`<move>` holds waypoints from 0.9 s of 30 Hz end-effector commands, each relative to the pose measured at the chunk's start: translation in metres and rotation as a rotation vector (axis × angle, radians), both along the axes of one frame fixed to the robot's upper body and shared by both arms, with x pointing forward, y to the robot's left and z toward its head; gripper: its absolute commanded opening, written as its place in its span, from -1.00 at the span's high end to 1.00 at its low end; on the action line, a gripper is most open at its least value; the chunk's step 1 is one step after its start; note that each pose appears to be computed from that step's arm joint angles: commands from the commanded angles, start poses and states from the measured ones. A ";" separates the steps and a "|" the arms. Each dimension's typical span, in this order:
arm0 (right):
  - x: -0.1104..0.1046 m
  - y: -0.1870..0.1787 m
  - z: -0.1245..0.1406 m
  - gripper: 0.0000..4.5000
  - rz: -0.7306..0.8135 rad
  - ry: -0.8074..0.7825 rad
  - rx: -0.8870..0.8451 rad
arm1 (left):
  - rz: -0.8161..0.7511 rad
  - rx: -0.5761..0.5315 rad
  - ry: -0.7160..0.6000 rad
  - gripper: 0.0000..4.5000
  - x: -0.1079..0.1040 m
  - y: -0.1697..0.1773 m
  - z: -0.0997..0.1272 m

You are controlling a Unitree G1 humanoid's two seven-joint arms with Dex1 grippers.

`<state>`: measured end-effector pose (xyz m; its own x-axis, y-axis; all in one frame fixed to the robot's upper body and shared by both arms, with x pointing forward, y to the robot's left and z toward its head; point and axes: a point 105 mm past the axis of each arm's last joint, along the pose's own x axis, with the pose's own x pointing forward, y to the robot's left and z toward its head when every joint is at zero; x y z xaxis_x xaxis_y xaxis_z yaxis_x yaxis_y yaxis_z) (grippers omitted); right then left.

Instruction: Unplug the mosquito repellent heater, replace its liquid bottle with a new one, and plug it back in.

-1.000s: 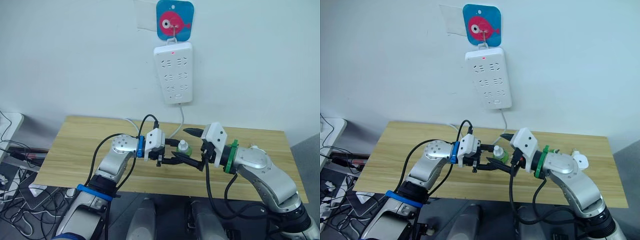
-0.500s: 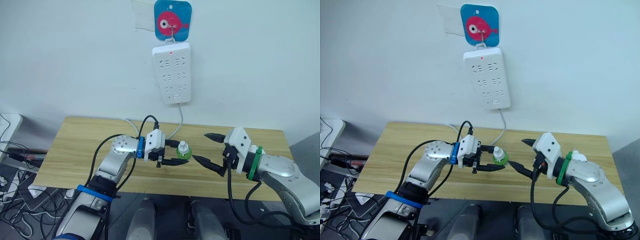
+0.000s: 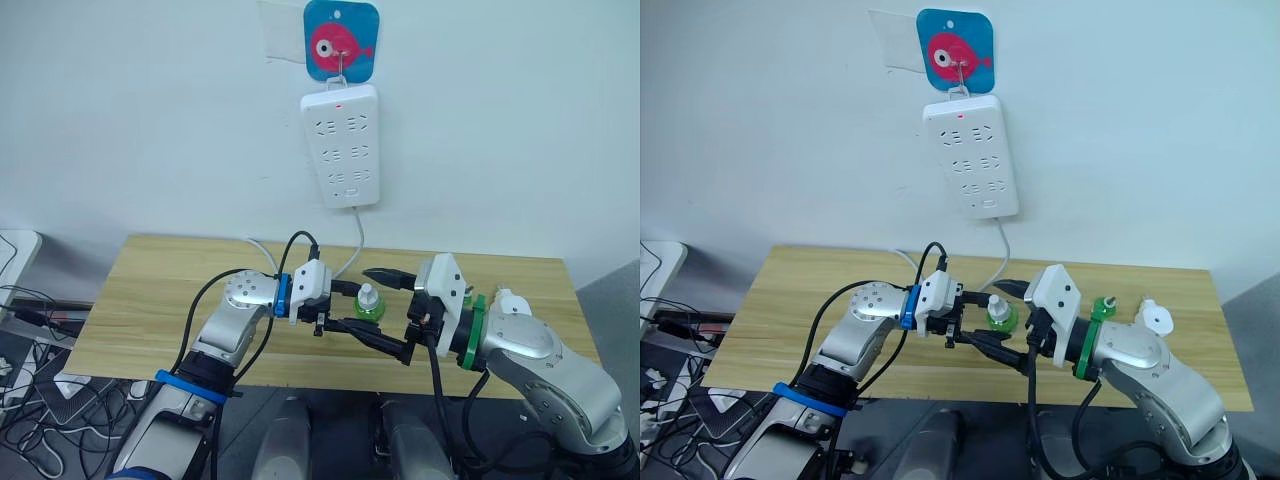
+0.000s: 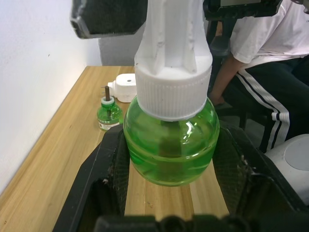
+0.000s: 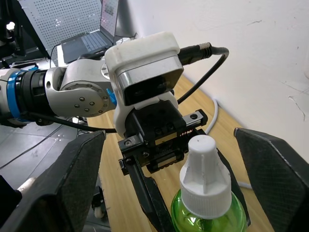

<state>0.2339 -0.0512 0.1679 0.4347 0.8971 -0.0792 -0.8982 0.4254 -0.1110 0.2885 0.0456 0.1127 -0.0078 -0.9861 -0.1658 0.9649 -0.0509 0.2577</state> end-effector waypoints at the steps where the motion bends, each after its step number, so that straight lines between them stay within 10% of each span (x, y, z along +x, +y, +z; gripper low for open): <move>1: -0.002 0.003 0.007 -0.47 0.012 -0.035 0.001 | -0.031 -0.018 -0.045 0.03 -0.005 -0.005 0.008; 9: 0.003 -0.001 0.007 0.87 0.004 -0.051 -0.016 | -0.036 -0.017 -0.048 0.03 -0.005 -0.005 0.007; 27: 0.011 -0.018 0.083 0.88 -0.151 -0.209 0.175 | 0.054 0.023 -0.022 0.03 0.008 0.014 -0.007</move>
